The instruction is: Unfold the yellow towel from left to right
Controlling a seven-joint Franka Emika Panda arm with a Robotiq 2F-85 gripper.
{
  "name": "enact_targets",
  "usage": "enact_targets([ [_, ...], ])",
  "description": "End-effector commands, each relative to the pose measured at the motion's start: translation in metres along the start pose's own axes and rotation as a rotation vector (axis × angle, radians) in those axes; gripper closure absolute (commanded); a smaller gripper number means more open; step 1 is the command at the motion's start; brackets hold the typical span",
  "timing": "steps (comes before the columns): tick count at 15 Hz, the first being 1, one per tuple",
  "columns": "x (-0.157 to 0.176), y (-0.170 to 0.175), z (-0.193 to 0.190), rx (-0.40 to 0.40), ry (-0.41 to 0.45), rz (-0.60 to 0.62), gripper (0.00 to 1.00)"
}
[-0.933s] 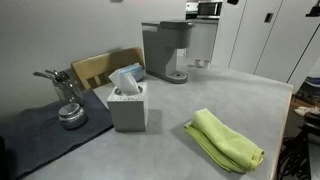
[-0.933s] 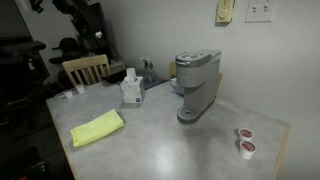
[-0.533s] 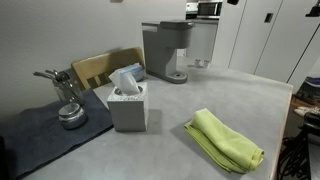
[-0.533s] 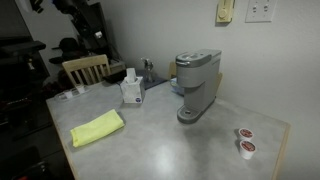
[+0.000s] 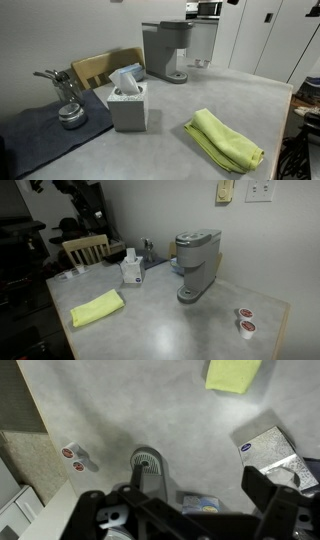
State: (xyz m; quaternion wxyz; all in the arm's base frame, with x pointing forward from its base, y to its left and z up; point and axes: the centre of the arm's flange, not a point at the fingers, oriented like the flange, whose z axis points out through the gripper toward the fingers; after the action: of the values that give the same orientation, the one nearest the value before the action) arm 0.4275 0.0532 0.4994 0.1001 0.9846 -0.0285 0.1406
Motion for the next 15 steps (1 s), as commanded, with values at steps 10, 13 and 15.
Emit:
enact_targets([
  [10, 0.002, 0.067, 0.037, 0.024, 0.019, -0.159, 0.00],
  [13, 0.002, 0.069, 0.031, 0.025, 0.021, -0.155, 0.00],
  [15, 0.002, 0.075, 0.038, 0.037, 0.017, -0.172, 0.00],
])
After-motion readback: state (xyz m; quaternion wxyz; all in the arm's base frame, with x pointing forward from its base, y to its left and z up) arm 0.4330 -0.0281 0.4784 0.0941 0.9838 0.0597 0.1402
